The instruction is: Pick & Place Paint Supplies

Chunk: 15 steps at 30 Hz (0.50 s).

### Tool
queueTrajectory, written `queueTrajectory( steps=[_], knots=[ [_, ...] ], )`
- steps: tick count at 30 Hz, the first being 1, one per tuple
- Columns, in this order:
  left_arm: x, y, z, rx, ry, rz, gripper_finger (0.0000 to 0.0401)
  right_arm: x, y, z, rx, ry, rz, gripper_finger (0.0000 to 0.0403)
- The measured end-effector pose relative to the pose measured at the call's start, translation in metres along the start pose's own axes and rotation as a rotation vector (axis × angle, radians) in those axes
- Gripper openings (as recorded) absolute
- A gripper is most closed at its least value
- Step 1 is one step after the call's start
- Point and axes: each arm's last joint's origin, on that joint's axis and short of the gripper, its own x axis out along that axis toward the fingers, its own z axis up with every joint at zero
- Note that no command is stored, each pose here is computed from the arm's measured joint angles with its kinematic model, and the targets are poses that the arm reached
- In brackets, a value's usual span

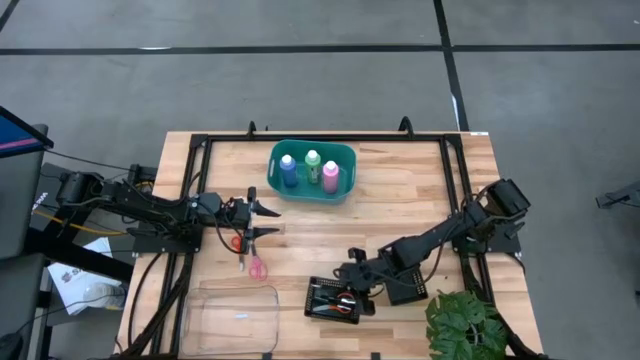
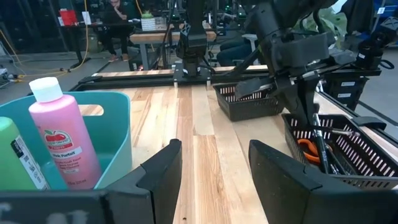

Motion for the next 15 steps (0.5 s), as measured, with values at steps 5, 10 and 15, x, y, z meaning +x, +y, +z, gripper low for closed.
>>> queueTrajectory(
  steps=[5,10,15],
  knots=[
    [0.000,0.000,0.000,0.000,0.000,0.000,0.0176,0.000,0.000,0.000,-0.001,0.000,0.001,0.0063],
    [0.000,0.000,0.000,0.000,0.000,0.000,0.0176,0.000,0.001,0.003,-0.002,-0.033,0.014,0.0138],
    [0.000,0.000,0.000,-0.015,0.001,0.000,0.0176,-0.004,0.004,0.018,-0.081,-0.180,0.049,0.0189]
  ],
)
